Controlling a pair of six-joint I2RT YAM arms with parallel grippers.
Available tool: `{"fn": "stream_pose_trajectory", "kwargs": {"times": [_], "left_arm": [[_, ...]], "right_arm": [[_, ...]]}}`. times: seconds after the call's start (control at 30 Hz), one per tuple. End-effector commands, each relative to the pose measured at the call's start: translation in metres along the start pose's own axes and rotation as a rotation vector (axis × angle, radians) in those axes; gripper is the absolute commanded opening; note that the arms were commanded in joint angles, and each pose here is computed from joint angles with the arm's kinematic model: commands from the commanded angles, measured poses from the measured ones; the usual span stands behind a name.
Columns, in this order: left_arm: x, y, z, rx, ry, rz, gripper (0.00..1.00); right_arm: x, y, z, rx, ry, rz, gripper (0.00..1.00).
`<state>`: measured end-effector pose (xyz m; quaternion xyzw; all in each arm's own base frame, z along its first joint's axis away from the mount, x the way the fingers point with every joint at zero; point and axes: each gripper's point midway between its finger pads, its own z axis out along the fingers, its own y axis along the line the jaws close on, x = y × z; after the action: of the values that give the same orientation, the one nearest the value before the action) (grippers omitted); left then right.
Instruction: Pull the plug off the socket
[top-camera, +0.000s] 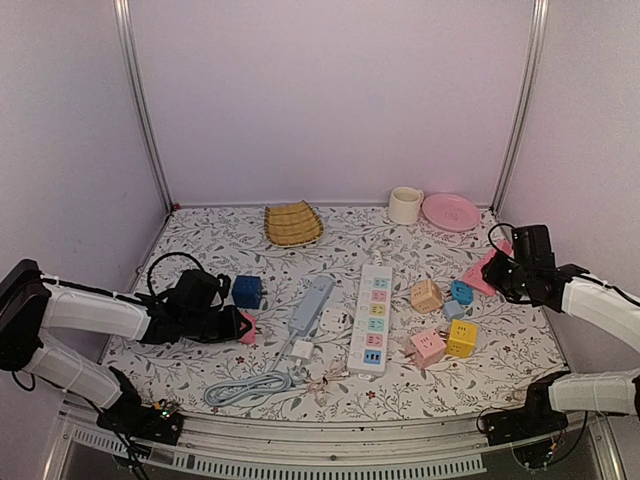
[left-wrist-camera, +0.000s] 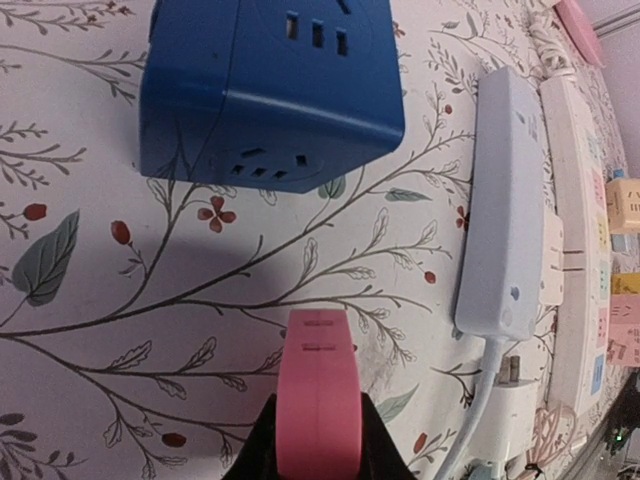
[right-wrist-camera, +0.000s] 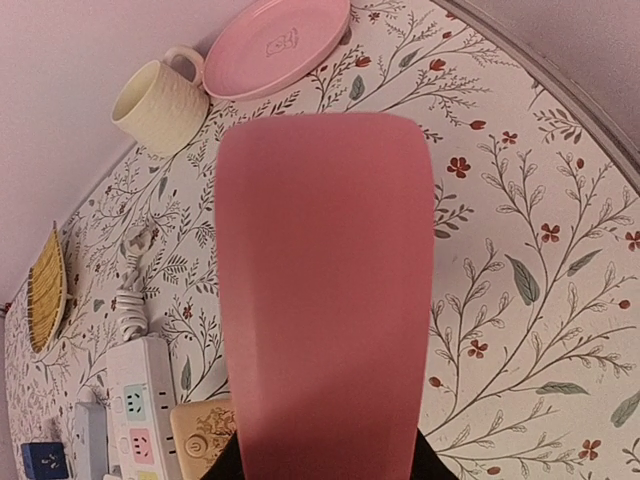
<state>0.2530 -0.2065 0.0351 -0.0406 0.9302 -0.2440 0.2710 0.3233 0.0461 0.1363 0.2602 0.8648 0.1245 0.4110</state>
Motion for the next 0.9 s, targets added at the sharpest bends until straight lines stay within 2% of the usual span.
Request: {"fn": "stream_pose_trajectory", "kwargs": {"times": [0.0, 0.37, 0.47, 0.67, 0.87], "left_arm": [[0.001, 0.018, 0.002, -0.064, -0.005, -0.021, 0.23], [-0.010, 0.019, -0.006, -0.096, -0.046, 0.002, 0.60], [-0.016, 0.019, -0.010, -0.105, -0.069, 0.008, 0.70], [-0.027, 0.020, -0.022, -0.133, -0.118, 0.017, 0.88], [-0.041, 0.016, -0.037, -0.131, -0.178, 0.024, 0.93]], "right_arm": [[-0.004, -0.010, -0.001, 0.000, -0.018, 0.060, 0.08], [0.005, -0.042, 0.006, 0.075, -0.015, 0.134, 0.13], [0.008, -0.049, 0.008, 0.088, -0.014, 0.151, 0.18], [0.009, -0.058, 0.007, 0.102, -0.018, 0.178, 0.47], [0.004, -0.060, 0.002, 0.102, -0.041, 0.186, 0.79]]}}
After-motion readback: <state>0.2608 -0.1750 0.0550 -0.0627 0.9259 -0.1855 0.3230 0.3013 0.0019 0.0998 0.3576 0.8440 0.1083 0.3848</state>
